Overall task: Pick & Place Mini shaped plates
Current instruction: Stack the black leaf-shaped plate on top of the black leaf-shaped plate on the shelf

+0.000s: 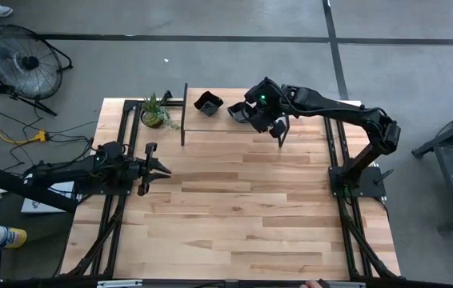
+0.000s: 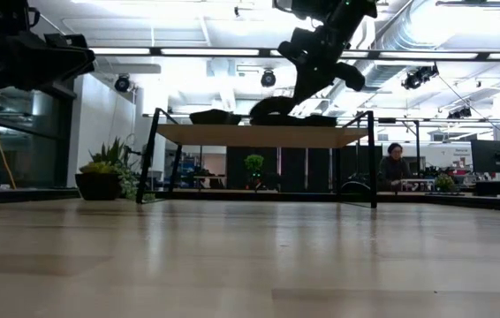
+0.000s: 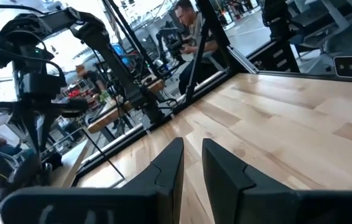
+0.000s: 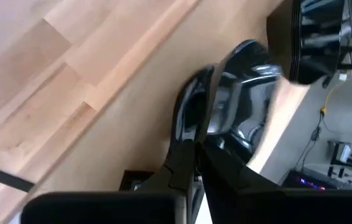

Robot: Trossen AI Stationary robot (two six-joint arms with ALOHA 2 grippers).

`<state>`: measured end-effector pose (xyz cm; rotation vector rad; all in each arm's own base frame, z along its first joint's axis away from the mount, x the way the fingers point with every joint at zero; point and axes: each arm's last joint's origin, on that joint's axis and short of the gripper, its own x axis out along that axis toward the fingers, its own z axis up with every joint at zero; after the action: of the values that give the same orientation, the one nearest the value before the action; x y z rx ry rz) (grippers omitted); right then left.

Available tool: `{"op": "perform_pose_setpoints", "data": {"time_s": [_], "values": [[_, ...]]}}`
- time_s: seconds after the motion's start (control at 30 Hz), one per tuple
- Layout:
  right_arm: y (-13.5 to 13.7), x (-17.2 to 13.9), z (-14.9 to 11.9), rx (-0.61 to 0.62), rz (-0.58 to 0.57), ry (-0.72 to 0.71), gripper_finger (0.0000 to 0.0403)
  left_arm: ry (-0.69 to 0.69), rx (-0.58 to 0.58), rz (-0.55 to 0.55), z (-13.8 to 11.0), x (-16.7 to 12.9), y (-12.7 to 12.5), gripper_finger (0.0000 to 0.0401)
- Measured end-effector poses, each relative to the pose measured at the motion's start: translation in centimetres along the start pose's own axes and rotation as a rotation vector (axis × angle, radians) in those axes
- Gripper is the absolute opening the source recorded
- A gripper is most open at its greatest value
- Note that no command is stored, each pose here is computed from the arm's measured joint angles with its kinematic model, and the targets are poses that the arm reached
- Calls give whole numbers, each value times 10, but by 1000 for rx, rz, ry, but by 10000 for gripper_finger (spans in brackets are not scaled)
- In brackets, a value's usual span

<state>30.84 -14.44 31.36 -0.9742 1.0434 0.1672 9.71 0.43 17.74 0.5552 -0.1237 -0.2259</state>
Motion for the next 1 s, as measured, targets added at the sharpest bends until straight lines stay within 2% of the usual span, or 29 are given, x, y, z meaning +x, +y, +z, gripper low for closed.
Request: {"op": "perform_pose_setpoints", "data": {"time_s": [0.4,0.6,0.8,1.0], "values": [[-3,1,-10,44,-8,29,29,0,0,0,0,0,0,56],[-5,1,-16,72,9,-24,77,0,-5,0,0,0,0,56],[-8,0,-17,126,-29,-17,136,-10,-10,-28,0,0,-1,56],[-11,-14,-15,199,-75,-57,163,-1,-6,-37,-1,0,-2,56]]}}
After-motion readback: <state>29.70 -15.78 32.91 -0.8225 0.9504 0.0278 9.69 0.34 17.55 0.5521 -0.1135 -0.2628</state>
